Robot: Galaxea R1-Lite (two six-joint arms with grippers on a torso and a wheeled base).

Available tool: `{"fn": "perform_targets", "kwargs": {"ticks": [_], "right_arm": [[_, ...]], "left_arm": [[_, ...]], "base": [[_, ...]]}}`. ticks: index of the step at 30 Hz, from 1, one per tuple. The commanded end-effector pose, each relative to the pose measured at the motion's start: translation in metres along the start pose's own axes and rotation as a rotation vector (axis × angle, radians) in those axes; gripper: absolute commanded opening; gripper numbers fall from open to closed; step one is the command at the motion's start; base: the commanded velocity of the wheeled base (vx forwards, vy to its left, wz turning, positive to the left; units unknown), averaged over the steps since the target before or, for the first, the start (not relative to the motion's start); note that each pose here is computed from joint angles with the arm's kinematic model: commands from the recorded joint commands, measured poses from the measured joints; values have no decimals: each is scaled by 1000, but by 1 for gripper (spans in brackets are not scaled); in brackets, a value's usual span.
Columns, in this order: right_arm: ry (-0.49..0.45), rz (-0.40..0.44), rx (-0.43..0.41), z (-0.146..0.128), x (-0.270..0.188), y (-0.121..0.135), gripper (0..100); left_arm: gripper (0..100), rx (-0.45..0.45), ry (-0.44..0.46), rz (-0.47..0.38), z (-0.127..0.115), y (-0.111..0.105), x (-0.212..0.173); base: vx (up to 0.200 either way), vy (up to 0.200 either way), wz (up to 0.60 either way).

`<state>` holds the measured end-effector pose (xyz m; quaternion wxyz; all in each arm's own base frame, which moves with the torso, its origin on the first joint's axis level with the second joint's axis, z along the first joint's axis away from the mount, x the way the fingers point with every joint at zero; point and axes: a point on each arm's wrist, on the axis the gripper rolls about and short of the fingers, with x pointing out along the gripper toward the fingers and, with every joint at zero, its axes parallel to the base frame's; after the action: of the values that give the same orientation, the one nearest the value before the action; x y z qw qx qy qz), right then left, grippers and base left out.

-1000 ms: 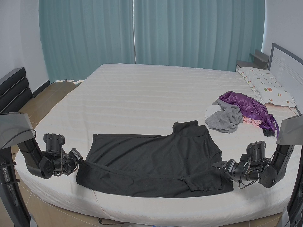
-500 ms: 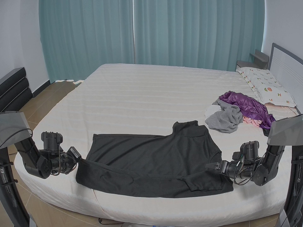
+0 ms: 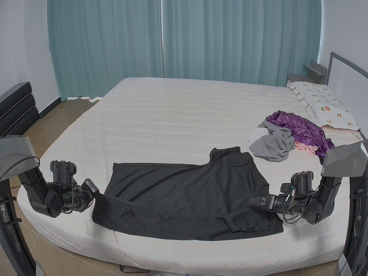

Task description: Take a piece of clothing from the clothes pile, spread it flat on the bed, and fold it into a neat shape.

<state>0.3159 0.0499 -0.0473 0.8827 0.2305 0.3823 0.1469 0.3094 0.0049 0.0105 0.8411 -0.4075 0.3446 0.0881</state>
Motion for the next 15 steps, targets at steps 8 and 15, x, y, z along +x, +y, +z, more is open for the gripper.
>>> {"fn": "perform_targets", "kwargs": {"ticks": [8,15], "right_arm": [[1,-8,-7,-4,8,-9,100],[26,-38,-98,-11,-1,-17,0]], "left_arm": [[0,0,-1,0,0,0,0],[0,0,-3,-2,1,0,-1]], "base": [[0,0,0],[0,0,0]]}}
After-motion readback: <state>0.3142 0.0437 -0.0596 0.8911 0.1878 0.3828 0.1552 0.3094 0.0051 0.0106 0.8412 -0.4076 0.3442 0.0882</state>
